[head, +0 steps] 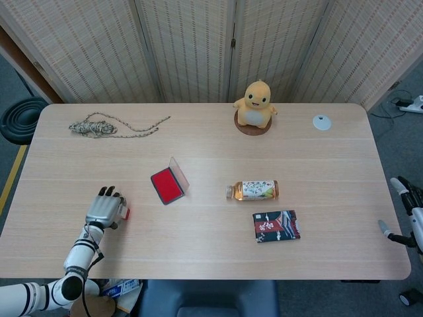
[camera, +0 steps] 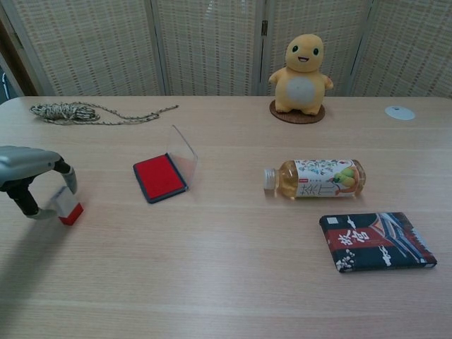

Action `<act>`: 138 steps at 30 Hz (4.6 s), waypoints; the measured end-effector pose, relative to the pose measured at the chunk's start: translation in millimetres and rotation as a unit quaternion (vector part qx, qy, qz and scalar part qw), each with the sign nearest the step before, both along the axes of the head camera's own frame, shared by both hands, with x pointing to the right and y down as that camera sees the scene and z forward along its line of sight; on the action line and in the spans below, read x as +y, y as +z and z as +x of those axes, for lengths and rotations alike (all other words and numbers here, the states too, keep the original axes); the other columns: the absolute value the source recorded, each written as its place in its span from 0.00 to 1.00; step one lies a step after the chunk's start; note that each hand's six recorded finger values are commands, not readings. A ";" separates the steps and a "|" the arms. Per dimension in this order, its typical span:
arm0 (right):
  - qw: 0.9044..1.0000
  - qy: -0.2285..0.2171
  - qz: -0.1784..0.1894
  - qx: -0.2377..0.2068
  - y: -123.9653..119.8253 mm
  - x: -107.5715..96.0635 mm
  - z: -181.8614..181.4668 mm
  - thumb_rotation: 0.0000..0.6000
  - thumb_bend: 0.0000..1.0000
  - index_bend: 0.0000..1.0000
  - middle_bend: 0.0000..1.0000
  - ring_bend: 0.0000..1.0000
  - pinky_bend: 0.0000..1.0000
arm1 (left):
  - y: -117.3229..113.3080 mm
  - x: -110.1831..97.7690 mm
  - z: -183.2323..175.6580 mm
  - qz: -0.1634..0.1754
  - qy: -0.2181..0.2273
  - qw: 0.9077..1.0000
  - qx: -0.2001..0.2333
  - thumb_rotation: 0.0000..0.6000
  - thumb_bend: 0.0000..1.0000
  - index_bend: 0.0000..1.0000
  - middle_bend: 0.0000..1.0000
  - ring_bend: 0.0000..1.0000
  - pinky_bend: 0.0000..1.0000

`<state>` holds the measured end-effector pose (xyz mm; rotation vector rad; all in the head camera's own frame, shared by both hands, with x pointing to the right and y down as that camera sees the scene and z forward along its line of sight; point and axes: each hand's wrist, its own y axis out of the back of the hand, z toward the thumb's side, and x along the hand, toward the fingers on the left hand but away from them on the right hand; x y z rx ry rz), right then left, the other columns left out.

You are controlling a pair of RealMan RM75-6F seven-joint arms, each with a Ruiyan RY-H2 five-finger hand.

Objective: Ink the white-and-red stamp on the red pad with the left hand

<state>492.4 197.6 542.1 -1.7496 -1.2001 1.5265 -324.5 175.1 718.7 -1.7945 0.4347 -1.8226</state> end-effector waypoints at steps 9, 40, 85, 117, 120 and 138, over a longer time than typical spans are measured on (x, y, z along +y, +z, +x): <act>1.000 0.000 0.000 0.001 -0.2 0.4 -0.2 1.00 0.31 0.00 0.00 0.00 0.00 | 1.5 -0.6 -3.6 0.001 -0.004 1.000 -0.002 1.00 0.31 0.40 0.31 0.00 0.00; 1.000 0.019 -0.006 0.001 3.5 -4.9 10.0 1.00 0.31 0.00 0.00 0.00 0.00 | -23.4 -42.6 28.2 0.036 0.026 0.999 -0.004 1.00 0.31 0.52 0.47 0.21 0.16; 0.996 0.073 -0.022 -0.052 1.3 -15.6 50.8 1.00 0.31 0.00 0.00 0.00 0.00 | 22.7 -100.9 133.4 0.016 0.063 0.998 0.003 1.00 0.31 0.52 0.47 0.22 0.25; 0.995 0.078 -0.018 -0.052 -2.7 -13.9 54.5 1.00 0.31 0.00 0.00 0.00 0.00 | 20.5 -94.8 137.3 0.014 0.068 0.998 0.000 1.00 0.31 0.52 0.47 0.22 0.25; 0.996 0.075 -0.019 -0.050 -1.6 -13.5 52.9 1.00 0.31 0.00 0.00 0.00 0.00 | 14.1 -93.7 133.2 0.019 0.066 0.998 -0.002 1.00 0.31 0.52 0.47 0.22 0.25; 0.998 0.054 -0.019 -0.028 2.7 -9.9 36.8 1.00 0.31 0.00 0.00 0.00 0.00 | -17.6 -71.3 72.9 0.037 0.024 0.999 -0.008 1.00 0.31 0.52 0.47 0.22 0.25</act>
